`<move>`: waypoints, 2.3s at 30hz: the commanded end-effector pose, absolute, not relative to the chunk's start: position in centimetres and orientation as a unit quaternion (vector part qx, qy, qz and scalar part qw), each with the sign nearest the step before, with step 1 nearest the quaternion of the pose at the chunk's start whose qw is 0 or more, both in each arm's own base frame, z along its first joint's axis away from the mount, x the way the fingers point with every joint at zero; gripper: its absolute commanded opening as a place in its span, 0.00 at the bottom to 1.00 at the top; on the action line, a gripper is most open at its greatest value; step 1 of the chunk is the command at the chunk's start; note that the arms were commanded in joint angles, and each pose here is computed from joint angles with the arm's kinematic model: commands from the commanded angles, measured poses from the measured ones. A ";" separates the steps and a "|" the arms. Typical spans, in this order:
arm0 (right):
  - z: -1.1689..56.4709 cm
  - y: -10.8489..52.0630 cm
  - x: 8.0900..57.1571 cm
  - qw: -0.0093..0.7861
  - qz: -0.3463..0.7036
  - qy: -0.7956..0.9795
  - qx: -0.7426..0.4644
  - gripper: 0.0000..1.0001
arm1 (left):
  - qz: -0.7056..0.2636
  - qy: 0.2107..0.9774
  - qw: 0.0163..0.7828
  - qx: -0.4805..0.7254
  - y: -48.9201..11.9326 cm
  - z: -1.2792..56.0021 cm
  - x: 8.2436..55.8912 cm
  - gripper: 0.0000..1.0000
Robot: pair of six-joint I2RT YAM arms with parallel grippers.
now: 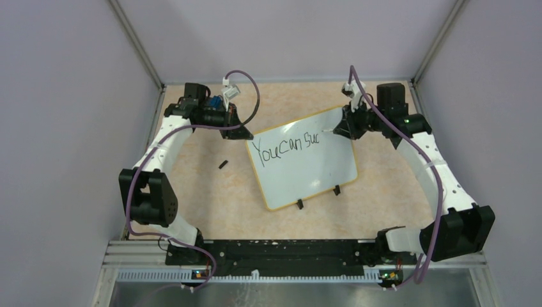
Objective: Write a sentence on the whiteboard
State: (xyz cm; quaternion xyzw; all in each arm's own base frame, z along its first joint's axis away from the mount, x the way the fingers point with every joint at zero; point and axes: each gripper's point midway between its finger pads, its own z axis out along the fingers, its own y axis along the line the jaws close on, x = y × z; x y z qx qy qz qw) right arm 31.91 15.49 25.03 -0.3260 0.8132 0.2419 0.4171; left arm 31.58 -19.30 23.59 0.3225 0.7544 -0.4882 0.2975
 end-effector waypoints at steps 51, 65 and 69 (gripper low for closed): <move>24.1 15.6 33.7 0.429 0.235 0.810 -0.323 0.00 | -0.476 0.750 0.302 0.346 -20.0 23.5 30.7 0.00; 23.3 16.6 33.3 0.418 0.239 0.810 -0.335 0.00 | -0.474 0.751 0.302 0.347 -19.9 23.5 30.7 0.00; 22.8 16.5 32.6 0.412 0.239 0.812 -0.338 0.00 | -0.475 0.751 0.301 0.346 -19.9 23.4 30.7 0.00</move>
